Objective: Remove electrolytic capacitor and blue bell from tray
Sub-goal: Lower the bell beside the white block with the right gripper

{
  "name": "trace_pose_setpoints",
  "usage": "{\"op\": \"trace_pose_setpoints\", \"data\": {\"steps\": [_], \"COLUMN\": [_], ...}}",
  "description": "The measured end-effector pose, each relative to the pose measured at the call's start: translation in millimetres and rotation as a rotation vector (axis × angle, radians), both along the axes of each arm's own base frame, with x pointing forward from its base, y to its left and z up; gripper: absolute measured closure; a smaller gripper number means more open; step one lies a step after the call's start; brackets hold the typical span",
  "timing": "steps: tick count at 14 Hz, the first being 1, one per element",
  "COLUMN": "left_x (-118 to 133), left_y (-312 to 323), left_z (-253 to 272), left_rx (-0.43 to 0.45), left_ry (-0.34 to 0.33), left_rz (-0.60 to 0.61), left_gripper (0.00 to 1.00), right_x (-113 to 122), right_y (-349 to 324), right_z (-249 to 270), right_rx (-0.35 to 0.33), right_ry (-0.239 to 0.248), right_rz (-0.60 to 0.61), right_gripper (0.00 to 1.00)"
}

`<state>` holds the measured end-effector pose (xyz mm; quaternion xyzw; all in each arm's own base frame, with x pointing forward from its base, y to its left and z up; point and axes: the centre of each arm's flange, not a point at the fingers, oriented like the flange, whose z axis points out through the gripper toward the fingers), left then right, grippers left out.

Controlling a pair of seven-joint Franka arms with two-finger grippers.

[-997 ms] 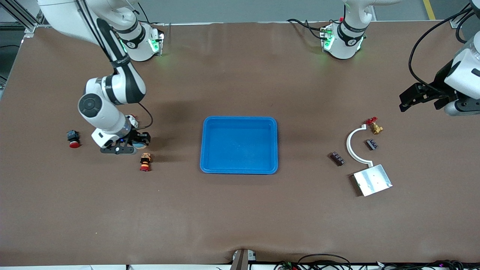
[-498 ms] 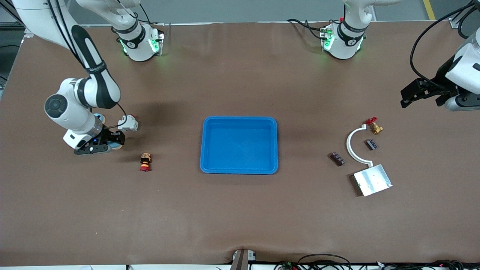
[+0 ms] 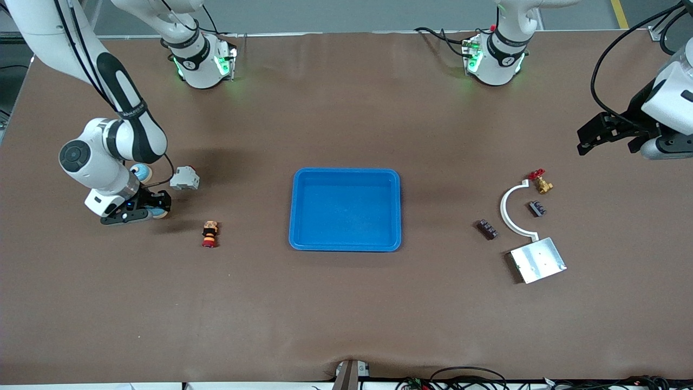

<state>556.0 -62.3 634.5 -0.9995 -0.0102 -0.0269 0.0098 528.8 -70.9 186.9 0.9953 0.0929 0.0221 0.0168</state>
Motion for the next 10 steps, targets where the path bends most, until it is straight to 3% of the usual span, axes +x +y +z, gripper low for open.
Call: {"op": "trace_pose_setpoints", "data": {"steps": [10], "left_x": [-4], "left_y": [0], "left_z": [9], "left_rx": [0.001], "left_ry": [0.002], "left_rz": [0.0], "left_gripper": [0.0], "right_x": [4], "right_y": [22], "right_z": [-5], "right_rx": [0.069], "right_ry": [-0.01], "right_rz": [-0.06], "right_gripper": [0.33]}}
